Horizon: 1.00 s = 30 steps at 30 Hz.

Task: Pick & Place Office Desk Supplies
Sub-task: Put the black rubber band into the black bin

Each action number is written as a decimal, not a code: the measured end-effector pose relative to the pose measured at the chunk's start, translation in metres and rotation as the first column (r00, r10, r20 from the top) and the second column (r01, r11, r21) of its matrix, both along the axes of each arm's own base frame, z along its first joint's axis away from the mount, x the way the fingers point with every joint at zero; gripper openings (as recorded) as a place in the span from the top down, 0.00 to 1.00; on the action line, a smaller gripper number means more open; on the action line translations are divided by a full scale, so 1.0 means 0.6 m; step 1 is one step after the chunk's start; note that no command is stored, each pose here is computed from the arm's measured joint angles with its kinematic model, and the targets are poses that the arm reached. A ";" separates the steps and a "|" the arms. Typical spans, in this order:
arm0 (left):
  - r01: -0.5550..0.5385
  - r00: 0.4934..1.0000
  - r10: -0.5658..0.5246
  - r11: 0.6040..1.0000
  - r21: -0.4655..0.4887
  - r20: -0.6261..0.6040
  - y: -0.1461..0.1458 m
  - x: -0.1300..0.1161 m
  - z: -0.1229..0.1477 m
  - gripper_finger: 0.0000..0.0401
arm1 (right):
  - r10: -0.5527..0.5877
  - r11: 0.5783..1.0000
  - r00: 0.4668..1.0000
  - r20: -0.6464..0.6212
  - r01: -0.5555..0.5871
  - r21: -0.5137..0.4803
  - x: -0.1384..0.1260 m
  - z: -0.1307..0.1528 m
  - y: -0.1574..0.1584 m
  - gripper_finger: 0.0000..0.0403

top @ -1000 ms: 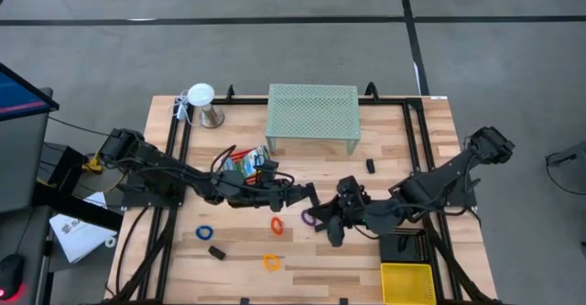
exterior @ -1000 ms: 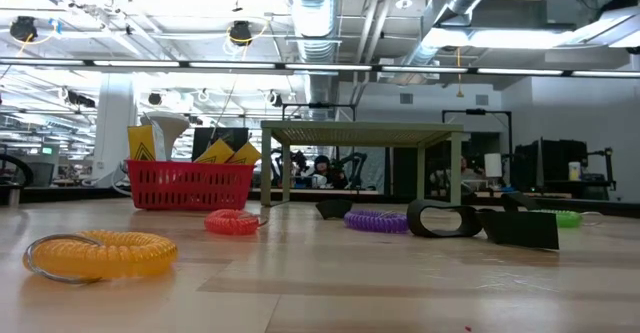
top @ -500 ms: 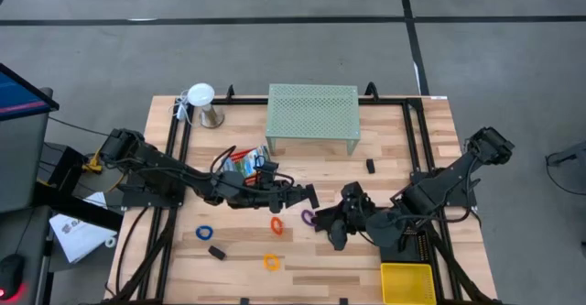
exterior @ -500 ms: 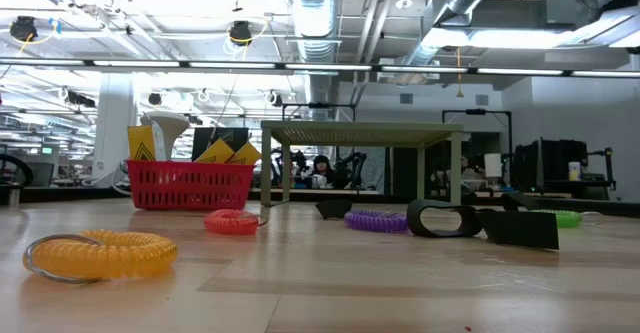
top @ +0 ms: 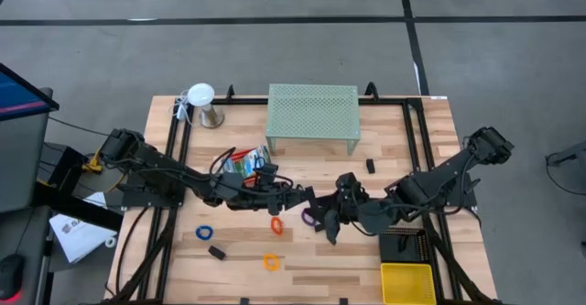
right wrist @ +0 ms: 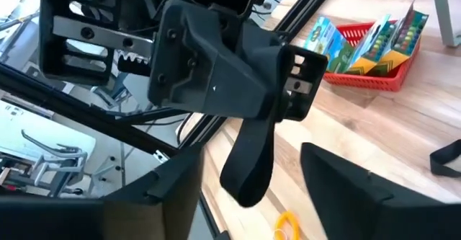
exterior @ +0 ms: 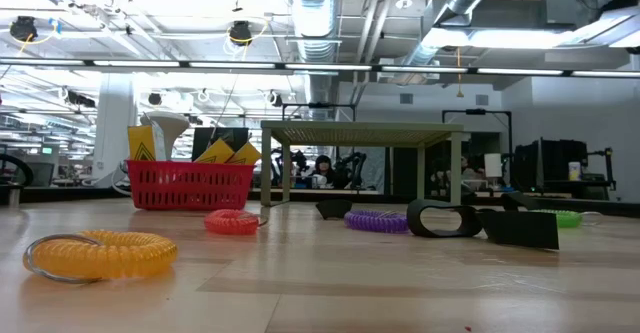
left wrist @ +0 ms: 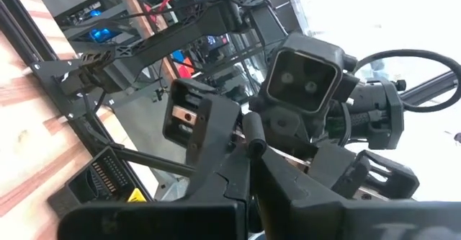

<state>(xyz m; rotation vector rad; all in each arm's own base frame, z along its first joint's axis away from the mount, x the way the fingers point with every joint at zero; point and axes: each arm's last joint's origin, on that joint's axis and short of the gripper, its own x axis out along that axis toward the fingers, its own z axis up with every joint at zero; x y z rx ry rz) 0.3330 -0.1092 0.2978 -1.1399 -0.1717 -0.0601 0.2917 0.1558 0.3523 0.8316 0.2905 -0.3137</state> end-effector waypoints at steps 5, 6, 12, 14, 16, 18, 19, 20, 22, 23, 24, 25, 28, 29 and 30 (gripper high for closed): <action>0.000 1.000 0.000 1.000 0.000 0.000 0.000 0.000 0.000 0.99 | 0.024 0.999 1.000 -0.004 -0.024 -0.020 -0.004 0.000 0.007 0.70; 0.000 1.000 0.000 1.000 0.000 0.000 0.000 0.000 0.000 0.99 | 0.029 0.999 1.000 -0.004 -0.029 -0.024 -0.005 0.000 0.009 0.75; 0.003 1.000 -0.003 1.000 0.001 0.000 0.000 0.000 0.000 0.99 | 0.034 0.998 0.999 0.004 -0.034 -0.049 -0.010 0.001 0.018 0.97; 0.008 1.000 -0.008 1.000 0.002 -0.003 -0.002 0.000 0.000 0.99 | 0.034 0.998 0.999 0.004 -0.034 -0.047 -0.010 0.001 0.018 0.97; 0.007 1.000 -0.007 1.000 0.001 -0.003 -0.003 -0.001 0.000 0.99 | 0.037 0.998 0.999 0.004 -0.037 -0.051 -0.010 0.001 0.018 0.98; 0.007 1.000 -0.007 1.000 0.001 -0.003 -0.003 -0.001 -0.001 0.99 | 0.038 0.998 0.999 0.005 -0.038 -0.052 -0.012 0.001 0.020 0.98; 0.010 1.000 -0.010 1.000 0.001 -0.003 -0.004 -0.001 -0.001 0.99 | 0.038 0.998 0.999 0.005 -0.038 -0.052 -0.012 0.001 0.020 0.97; 0.011 1.000 -0.011 1.000 0.001 -0.003 -0.005 -0.002 -0.001 0.99 | 0.036 0.998 0.999 0.005 -0.036 -0.047 -0.011 0.001 0.020 0.96; 0.011 1.000 -0.011 1.000 0.001 -0.004 -0.006 -0.002 -0.001 0.99 | 0.029 0.999 1.000 0.007 -0.029 -0.031 -0.012 0.001 0.020 0.89; 0.012 1.000 -0.012 1.000 0.001 -0.004 -0.006 -0.002 -0.001 0.99 | 0.027 0.999 1.000 0.008 -0.027 -0.026 -0.012 0.001 0.020 0.85; 0.013 1.000 -0.013 1.000 0.001 -0.004 -0.006 -0.002 -0.001 0.99 | 0.024 0.999 1.000 0.008 -0.024 -0.022 -0.011 0.001 0.019 0.81; 0.013 1.000 -0.013 1.000 0.002 -0.004 -0.007 -0.002 -0.001 0.99 | 0.022 1.000 1.000 0.009 -0.022 -0.022 -0.011 0.001 0.019 0.76; 0.013 1.000 -0.013 1.000 0.002 -0.004 -0.007 -0.002 -0.001 0.99 | 0.017 1.000 1.000 0.009 -0.017 -0.021 -0.009 0.001 0.016 0.62; 0.013 1.000 -0.013 1.000 0.002 -0.004 -0.007 -0.002 -0.001 0.99 | 0.017 1.000 1.000 0.009 -0.017 -0.021 -0.009 0.001 0.016 0.57; 0.013 1.000 -0.013 1.000 0.002 -0.004 -0.007 -0.002 -0.001 0.99 | 0.017 1.000 1.000 0.009 -0.016 -0.021 -0.009 0.001 0.016 0.53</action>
